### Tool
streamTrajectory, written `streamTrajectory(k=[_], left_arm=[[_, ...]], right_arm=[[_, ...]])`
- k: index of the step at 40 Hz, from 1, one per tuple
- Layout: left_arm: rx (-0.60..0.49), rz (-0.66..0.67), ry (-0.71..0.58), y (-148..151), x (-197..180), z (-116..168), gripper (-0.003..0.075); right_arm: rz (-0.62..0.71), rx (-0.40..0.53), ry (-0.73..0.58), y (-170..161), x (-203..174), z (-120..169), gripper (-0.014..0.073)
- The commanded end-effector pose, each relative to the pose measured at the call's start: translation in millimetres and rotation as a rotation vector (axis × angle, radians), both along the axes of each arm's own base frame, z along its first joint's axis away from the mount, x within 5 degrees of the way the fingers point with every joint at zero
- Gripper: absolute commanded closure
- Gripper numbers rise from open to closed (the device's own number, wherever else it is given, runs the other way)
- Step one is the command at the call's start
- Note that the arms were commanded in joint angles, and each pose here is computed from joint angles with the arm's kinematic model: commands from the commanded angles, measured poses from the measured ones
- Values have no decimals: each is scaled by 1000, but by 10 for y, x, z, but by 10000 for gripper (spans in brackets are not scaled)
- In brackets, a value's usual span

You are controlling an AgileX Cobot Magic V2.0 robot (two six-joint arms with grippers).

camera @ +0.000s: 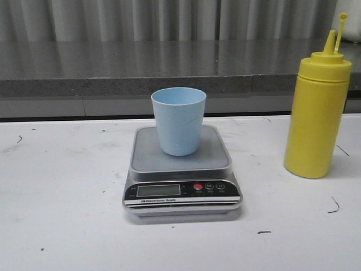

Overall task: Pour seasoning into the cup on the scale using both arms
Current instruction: 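Raise the left gripper away from the cup, then move the right gripper to the yellow squeeze bottle and grasp it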

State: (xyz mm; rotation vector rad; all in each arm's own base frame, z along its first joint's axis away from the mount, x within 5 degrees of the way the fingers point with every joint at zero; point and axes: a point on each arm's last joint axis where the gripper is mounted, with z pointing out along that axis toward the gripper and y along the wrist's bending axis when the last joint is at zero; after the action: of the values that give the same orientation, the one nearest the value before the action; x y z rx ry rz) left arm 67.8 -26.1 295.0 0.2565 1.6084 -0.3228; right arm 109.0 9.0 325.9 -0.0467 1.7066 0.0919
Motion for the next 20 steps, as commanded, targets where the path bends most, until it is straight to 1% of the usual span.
streamTrajectory(k=[1, 5, 9, 11, 15, 20], left_arm=[[-61, -3, -100, 1, -9, 173, 740], [-64, -3, -108, 1, -9, 181, 740], [-64, -3, -109, 1, -9, 181, 740], [-64, -3, -109, 1, -9, 181, 740], [-64, -3, -109, 1, -9, 181, 740], [-64, -3, -109, 1, -9, 181, 740]], right_arm=[[-20, 6, -104, 1, 270, 151, -56], [-2, 3, -36, 57, 553, 24, -56], [21, 34, 28, 145, 780, -148, -56], [24, 38, 28, 178, 858, -233, -56], [33, 32, 31, 249, 953, -476, -56], [59, 9, 73, 345, 991, -815, -56]])
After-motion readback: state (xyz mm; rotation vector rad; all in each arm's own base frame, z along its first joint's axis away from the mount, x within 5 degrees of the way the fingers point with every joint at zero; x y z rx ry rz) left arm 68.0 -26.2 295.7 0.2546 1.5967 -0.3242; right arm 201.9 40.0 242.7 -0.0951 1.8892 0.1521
